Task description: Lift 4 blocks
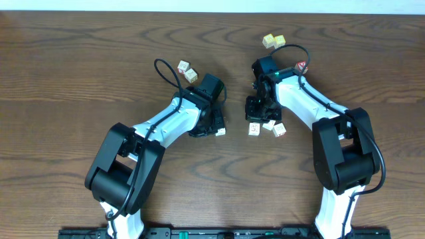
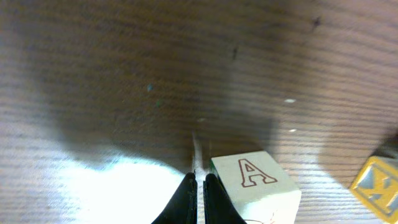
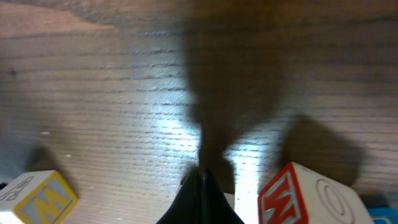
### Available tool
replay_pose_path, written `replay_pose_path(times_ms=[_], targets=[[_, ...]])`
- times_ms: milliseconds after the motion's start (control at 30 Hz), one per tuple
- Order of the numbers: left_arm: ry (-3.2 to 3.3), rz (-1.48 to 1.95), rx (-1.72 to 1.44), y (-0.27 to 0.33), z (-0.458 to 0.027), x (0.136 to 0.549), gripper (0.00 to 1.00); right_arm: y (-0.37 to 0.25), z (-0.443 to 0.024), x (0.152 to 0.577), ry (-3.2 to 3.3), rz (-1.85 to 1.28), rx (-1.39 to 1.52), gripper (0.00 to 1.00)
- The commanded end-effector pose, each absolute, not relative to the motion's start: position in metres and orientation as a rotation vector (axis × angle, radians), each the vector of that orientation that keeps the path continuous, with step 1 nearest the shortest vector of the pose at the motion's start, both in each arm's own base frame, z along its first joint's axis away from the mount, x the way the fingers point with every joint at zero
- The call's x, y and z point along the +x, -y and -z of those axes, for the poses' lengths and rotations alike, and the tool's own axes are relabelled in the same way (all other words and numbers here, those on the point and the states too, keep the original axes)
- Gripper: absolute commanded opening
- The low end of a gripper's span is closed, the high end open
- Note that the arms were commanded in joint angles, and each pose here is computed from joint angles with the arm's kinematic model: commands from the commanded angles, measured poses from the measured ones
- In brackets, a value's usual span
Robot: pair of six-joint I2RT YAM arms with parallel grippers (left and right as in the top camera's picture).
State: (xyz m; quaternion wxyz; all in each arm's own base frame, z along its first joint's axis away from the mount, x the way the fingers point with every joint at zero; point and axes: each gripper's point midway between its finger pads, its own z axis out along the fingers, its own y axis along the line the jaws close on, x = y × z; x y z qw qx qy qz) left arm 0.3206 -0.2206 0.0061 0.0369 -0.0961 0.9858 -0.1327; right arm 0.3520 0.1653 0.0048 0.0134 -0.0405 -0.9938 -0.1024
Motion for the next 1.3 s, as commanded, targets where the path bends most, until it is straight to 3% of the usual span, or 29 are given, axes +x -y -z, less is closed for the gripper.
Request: replay_pose_path(times_ms=[0, 400, 667, 933, 1267], targets=[[-3.034, 0.401, -0.214, 0.221, 0.001, 0.319, 0.07, -0.176, -0.011, 0.35, 3.071, 0.405, -0.13, 0.01], [-3.061, 0.531, -0.072, 0.238, -0.003, 0.31, 0.07, -0.174, -0.033, 0.357, 3.122, 0.409, -0.091, 0.01], [-3.092, 0.412, -0.122, 0.216, -0.001, 0.307, 0.07, -0.094, -0.095, 0.364, 3.208, 0.117, -0.17, 0.02], [-3.059, 0.42, -0.119, 0.219, -0.001, 0.314, 0.07, -0.094, -0.074, 0.369, 3.187, 0.349, -0.114, 0.01], [-3.08, 0.404, -0.126, 0.216, 0.0, 0.309, 0.07, -0.107, -0.021, 0.368, 3.266, 0.272, -0.242, 0.01]])
